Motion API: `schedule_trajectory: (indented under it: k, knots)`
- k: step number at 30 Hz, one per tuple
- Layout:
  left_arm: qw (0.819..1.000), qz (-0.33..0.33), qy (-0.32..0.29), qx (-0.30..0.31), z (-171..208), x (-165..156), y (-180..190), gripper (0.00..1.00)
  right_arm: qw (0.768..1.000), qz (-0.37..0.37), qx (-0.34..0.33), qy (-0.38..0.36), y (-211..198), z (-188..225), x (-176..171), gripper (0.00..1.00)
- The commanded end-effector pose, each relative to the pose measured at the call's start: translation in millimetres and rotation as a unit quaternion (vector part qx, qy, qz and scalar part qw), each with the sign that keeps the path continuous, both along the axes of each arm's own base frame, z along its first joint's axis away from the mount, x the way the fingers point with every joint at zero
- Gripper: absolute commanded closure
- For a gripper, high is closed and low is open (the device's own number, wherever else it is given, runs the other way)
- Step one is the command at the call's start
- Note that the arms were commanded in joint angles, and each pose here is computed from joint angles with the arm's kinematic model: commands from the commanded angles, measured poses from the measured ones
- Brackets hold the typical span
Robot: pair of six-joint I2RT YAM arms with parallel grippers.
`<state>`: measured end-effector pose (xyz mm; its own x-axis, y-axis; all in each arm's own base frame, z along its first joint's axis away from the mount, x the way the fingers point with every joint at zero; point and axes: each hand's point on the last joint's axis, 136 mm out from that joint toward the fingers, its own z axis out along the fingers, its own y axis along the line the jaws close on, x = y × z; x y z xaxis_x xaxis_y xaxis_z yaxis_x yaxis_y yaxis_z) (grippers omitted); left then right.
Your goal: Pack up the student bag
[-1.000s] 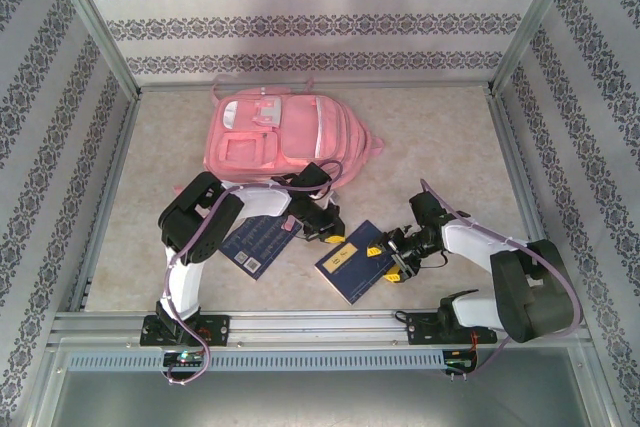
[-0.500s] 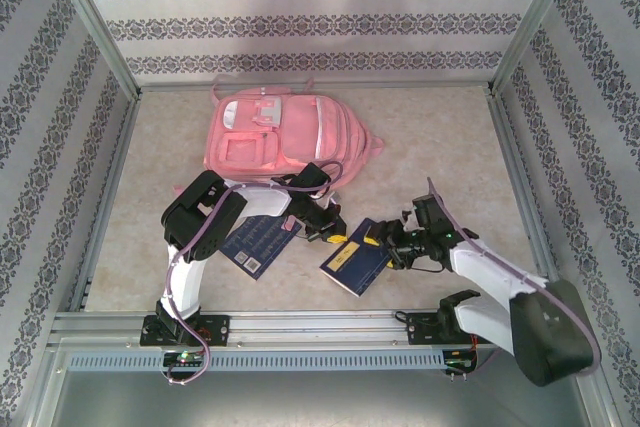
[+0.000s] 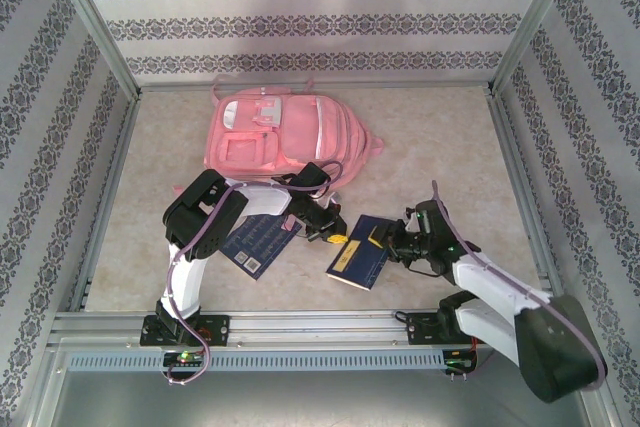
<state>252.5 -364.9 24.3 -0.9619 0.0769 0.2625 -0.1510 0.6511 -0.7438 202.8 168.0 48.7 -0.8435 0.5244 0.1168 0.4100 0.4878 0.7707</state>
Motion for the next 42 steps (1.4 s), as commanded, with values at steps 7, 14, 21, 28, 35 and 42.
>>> schedule_trajectory:
  k: [7,14,21,28,35,42]
  knots:
    - [0.995,0.067,-0.062,0.03,56.5,31.6,50.7,0.6,0.997,0.006,-0.023,-0.078,-1.8,74.6,38.2,0.98]
    - [0.971,0.198,-0.106,-0.08,151.3,60.9,56.8,0.35,0.98,-0.134,-0.021,-0.147,-27.3,158.8,78.1,1.0]
    - [0.92,0.311,-0.148,-0.187,235.2,85.5,68.7,0.25,0.93,-0.289,-0.038,-0.222,-59.5,227.8,108.0,1.0]
    - [0.875,0.33,-0.175,-0.307,311.9,98.5,59.2,0.15,0.914,-0.305,0.023,-0.265,-33.6,294.0,130.9,1.0]
    - [0.873,0.31,-0.185,-0.327,330.0,94.0,48.6,0.15,0.906,-0.292,0.053,-0.301,-8.6,335.8,136.0,1.0]
    - [0.869,0.305,-0.197,-0.337,338.8,96.4,46.7,0.2,0.9,-0.291,0.062,-0.32,2.9,355.3,135.1,1.0]
